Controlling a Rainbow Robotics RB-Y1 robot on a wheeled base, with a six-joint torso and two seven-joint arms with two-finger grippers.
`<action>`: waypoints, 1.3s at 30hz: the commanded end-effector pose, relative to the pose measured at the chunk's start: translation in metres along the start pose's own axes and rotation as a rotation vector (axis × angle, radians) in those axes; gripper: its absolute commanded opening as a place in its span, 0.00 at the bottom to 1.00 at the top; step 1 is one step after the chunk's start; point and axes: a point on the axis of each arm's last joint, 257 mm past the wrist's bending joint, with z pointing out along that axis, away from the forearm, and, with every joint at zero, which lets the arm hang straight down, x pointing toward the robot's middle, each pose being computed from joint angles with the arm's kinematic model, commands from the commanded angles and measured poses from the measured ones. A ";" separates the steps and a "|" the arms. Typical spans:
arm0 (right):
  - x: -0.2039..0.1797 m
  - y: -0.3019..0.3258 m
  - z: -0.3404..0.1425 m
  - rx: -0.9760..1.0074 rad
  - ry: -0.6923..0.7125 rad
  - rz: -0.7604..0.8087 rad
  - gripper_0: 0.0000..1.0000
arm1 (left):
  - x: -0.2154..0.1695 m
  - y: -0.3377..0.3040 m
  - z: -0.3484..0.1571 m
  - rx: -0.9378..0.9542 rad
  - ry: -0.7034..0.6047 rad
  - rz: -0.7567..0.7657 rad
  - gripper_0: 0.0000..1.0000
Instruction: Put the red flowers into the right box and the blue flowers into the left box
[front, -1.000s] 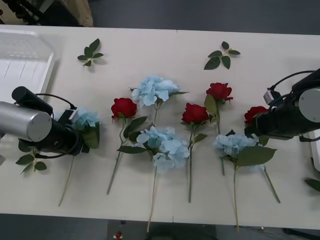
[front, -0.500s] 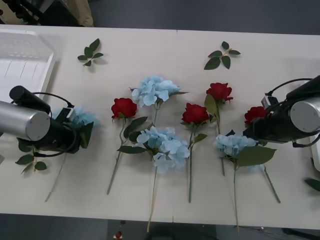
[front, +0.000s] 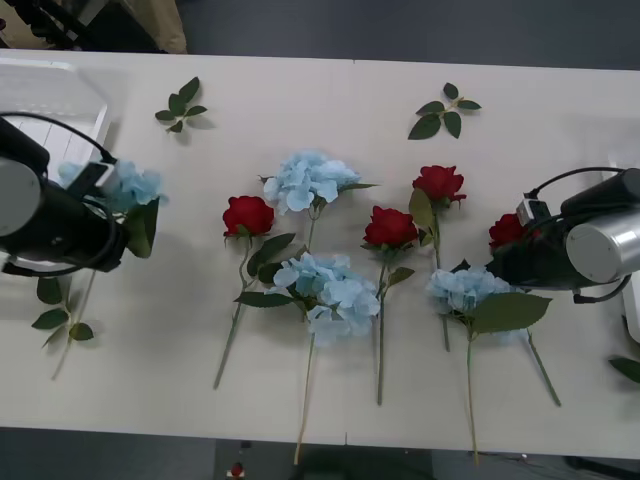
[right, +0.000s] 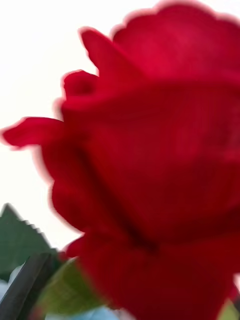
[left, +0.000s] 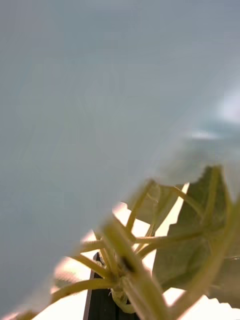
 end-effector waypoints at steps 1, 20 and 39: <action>-0.018 -0.015 0.000 0.041 -0.037 -0.063 0.79 | -0.035 0.052 -0.093 -0.182 -0.084 0.108 0.00; -0.032 -0.019 0.004 0.055 -0.038 -0.056 0.00 | -0.047 0.323 -0.134 -0.680 -0.026 0.205 0.00; -0.079 -0.001 -0.068 0.024 -0.068 -0.052 0.00 | -0.039 0.311 -0.077 -0.656 0.009 0.247 1.00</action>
